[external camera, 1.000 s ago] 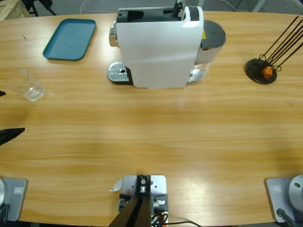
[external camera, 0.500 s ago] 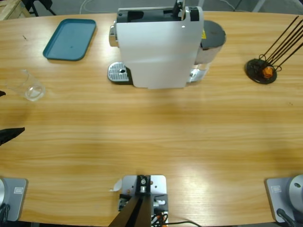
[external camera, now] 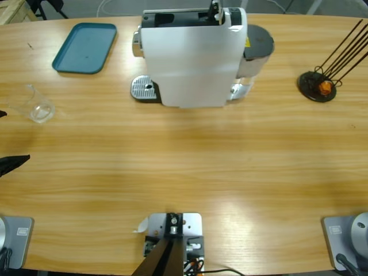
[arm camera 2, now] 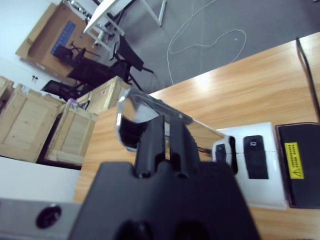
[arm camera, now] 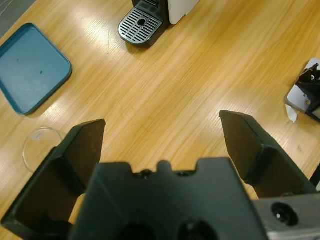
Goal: Pour coffee
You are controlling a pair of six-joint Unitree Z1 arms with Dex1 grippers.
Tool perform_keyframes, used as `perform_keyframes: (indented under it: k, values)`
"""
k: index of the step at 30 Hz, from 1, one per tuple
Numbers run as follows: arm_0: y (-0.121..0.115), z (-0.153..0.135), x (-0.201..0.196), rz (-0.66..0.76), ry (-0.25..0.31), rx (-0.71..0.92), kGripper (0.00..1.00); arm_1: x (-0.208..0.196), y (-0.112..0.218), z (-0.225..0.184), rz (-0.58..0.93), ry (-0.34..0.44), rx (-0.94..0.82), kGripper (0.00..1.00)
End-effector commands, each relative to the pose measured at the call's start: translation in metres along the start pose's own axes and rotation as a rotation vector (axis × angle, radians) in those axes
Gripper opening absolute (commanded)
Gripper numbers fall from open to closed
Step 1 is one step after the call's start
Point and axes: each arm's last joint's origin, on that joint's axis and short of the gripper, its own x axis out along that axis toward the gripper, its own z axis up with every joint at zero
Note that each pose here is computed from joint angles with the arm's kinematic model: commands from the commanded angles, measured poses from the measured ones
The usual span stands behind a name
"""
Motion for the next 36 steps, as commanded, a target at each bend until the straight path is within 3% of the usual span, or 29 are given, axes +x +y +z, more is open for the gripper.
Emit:
perform_keyframes:
  k: [1,10,36]
  values:
    - [0.000,-0.007,0.002,0.014,0.029,-0.023,0.987,0.056,-0.001,-0.029,0.031,0.087,-0.054,0.000]
    - [0.000,-0.008,0.003,0.018,0.037,-0.024,0.987,0.078,-0.004,-0.052,0.022,0.149,-0.100,0.000]
    - [0.001,-0.007,0.005,0.021,0.045,-0.048,0.987,0.094,-0.001,-0.097,0.021,0.243,-0.188,0.000]
